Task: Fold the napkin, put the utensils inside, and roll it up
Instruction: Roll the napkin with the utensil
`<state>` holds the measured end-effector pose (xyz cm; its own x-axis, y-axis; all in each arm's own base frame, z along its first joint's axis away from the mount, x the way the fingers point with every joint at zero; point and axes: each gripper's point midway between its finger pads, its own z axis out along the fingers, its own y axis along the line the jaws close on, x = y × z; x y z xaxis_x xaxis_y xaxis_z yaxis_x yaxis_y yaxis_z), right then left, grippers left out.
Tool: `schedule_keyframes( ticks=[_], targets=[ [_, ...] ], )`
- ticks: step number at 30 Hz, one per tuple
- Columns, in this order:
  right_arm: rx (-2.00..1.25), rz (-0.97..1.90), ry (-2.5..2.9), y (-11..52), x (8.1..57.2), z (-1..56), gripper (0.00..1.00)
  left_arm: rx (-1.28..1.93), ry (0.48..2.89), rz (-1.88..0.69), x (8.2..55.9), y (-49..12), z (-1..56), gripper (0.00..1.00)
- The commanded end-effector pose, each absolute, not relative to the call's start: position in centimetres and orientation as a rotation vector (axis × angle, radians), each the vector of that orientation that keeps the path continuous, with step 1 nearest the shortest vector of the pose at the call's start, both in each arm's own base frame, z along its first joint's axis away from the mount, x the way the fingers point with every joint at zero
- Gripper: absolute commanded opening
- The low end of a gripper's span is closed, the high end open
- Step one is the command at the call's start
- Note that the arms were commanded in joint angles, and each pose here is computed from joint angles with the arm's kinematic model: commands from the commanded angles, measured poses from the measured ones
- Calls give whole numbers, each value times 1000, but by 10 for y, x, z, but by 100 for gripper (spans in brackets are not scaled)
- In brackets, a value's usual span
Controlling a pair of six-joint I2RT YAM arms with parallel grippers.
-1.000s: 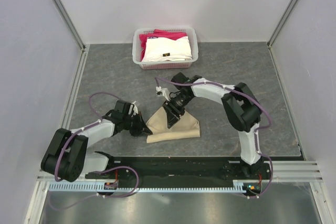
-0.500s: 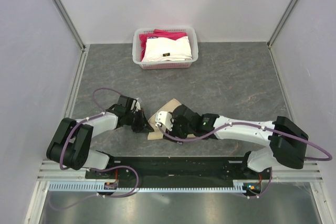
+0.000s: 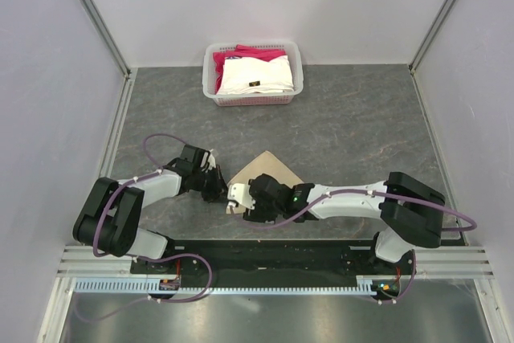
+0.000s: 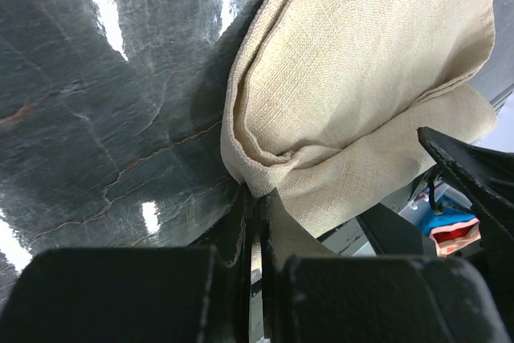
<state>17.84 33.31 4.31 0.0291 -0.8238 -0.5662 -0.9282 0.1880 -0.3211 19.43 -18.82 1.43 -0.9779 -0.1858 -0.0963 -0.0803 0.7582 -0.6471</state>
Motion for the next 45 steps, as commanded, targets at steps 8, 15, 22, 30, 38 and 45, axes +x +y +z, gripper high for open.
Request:
schedule_keyframes(
  ticks=[8,15,22,30,38,45],
  targets=[
    [-1703,259,1856,350,182,28,44,-126,2763,-979,201,-186,16,2],
    [-1733,447,1994,343,158,7,25,-153,2660,-925,217,-181,35,14],
    [-1677,680,2100,338,153,7,22,-263,2543,-783,230,-155,52,51],
    [-1568,1011,2179,342,159,20,20,-204,2390,-853,222,-155,71,60],
    [-1445,1355,2313,342,168,20,20,-114,2354,-1043,208,-176,69,57],
    [-1347,1538,2408,342,184,19,20,-78,2336,-1075,210,-181,64,56]
  ],
)
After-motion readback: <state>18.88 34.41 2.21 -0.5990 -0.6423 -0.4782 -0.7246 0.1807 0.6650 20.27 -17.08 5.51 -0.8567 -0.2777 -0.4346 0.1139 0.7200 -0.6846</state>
